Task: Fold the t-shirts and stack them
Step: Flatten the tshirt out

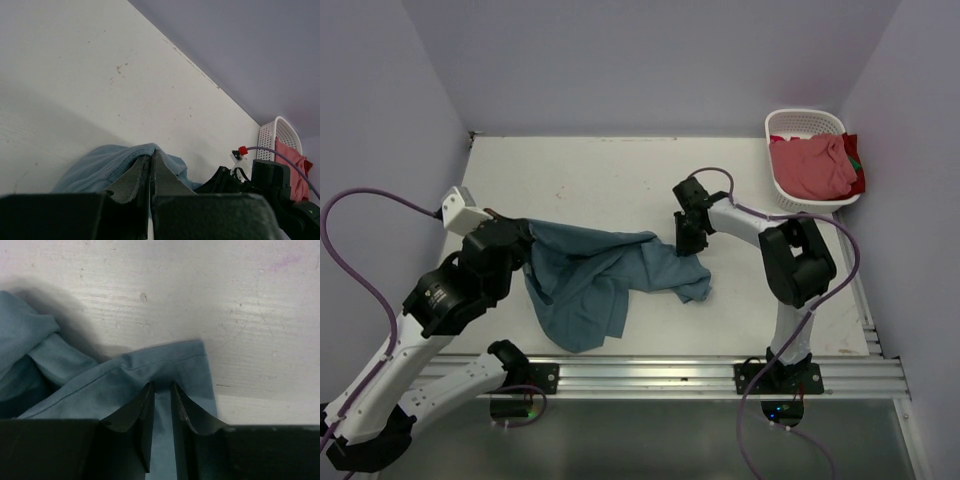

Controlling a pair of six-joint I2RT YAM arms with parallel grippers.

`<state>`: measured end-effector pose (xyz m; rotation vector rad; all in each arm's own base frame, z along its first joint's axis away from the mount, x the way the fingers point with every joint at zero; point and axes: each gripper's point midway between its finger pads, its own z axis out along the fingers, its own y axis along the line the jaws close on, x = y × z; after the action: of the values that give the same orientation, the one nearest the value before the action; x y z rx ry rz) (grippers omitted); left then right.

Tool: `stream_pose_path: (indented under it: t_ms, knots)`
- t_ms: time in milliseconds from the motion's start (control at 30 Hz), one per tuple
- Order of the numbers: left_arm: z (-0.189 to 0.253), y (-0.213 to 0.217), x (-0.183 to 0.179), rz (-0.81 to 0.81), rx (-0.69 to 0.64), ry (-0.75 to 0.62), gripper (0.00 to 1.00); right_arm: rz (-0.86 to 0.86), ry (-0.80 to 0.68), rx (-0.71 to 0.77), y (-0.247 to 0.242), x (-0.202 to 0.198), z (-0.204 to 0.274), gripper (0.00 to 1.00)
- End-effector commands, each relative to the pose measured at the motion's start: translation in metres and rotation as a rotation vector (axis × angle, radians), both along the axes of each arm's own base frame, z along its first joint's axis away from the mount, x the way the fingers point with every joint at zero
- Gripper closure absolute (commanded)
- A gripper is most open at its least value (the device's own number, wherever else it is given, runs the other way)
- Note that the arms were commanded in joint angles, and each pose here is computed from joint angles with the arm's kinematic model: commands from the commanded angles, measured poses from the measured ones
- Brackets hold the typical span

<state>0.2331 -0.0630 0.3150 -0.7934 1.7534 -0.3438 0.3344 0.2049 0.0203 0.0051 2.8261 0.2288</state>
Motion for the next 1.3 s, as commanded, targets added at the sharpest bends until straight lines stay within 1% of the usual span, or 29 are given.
stream_pose_path:
  t_ms: [0, 67, 100, 200, 300, 333, 367, 433, 467, 533, 567, 633, 733, 767, 800, 833, 867, 900, 933, 1000, 1033, 1200, 1267]
  knots:
    - [0.028, 0.013, -0.001, 0.057, -0.031, -0.083, 1.00, 0.006, -0.017, 0.019, 0.008, 0.011, 0.001, 0.80]
    - [0.029, 0.016, -0.002, 0.062, -0.031, -0.087, 1.00, 0.004, -0.008, 0.015, 0.007, 0.008, -0.003, 0.95]
    - [0.029, 0.016, -0.003, 0.061, -0.031, -0.085, 1.00, 0.000, -0.008, -0.003, 0.003, 0.007, -0.006, 1.00]
    - [0.029, 0.016, -0.003, 0.062, -0.033, -0.086, 1.00, -0.001, -0.014, -0.014, -0.002, 0.003, -0.004, 1.00]
    - [0.028, 0.016, -0.003, 0.065, -0.030, -0.085, 1.00, -0.001, -0.053, -0.029, -0.009, -0.001, 0.013, 1.00]
    - [0.028, 0.016, -0.003, 0.065, -0.030, -0.085, 1.00, -0.001, -0.090, -0.020, -0.010, -0.002, 0.030, 1.00]
    - [0.028, 0.017, -0.002, 0.066, -0.030, -0.085, 1.00, -0.005, -0.102, -0.026, -0.014, -0.003, 0.036, 1.00]
    - [0.027, 0.016, -0.002, 0.063, -0.029, -0.084, 1.00, -0.004, -0.119, -0.039, -0.022, -0.011, 0.048, 1.00]
    - [0.027, 0.016, -0.002, 0.066, -0.029, -0.084, 1.00, -0.004, -0.156, -0.022, -0.023, -0.013, 0.065, 1.00]
    - [0.026, 0.016, -0.002, 0.063, -0.030, -0.083, 1.00, -0.003, -0.160, -0.024, -0.029, -0.024, 0.071, 1.00]
    - [0.025, 0.016, -0.002, 0.068, -0.028, -0.082, 1.00, -0.006, -0.186, -0.013, -0.031, -0.027, 0.083, 1.00]
    - [0.026, 0.016, -0.002, 0.068, -0.029, -0.085, 1.00, -0.009, -0.179, -0.012, -0.037, -0.039, 0.090, 1.00]
    - [0.024, 0.017, -0.002, 0.070, -0.029, -0.085, 1.00, -0.001, -0.206, -0.008, -0.042, -0.049, 0.099, 1.00]
    - [0.025, 0.016, -0.001, 0.069, -0.034, -0.091, 1.00, 0.002, -0.208, -0.017, -0.043, -0.049, 0.098, 0.98]
    - [0.024, 0.015, 0.000, 0.068, -0.032, -0.089, 1.00, 0.005, -0.193, -0.041, -0.045, -0.047, 0.091, 0.61]
    - [0.025, 0.014, 0.000, 0.062, -0.033, -0.090, 1.00, 0.007, -0.185, -0.056, -0.045, -0.045, 0.088, 0.48]
    - [0.025, 0.012, 0.001, 0.054, -0.033, -0.089, 1.00, 0.017, -0.165, -0.068, -0.044, -0.043, 0.083, 0.39]
    - [0.024, 0.011, 0.002, 0.052, -0.029, -0.083, 1.00, 0.024, -0.167, -0.073, -0.041, -0.036, 0.083, 0.34]
    - [0.025, 0.010, 0.002, 0.049, -0.029, -0.083, 1.00, 0.030, -0.142, -0.089, -0.038, -0.030, 0.070, 0.28]
    - [0.026, 0.009, 0.002, 0.044, -0.032, -0.083, 1.00, 0.028, -0.157, -0.093, -0.032, -0.015, 0.070, 0.27]
    - [0.025, 0.009, 0.002, 0.042, -0.031, -0.082, 1.00, 0.028, -0.135, -0.107, -0.030, -0.010, 0.059, 0.28]
    - [0.026, 0.009, 0.000, 0.036, -0.040, -0.084, 1.00, 0.028, -0.139, -0.098, -0.014, 0.016, 0.051, 0.33]
    - [0.026, 0.010, -0.001, 0.038, -0.042, -0.085, 1.00, 0.031, -0.106, -0.111, -0.012, 0.019, 0.036, 0.35]
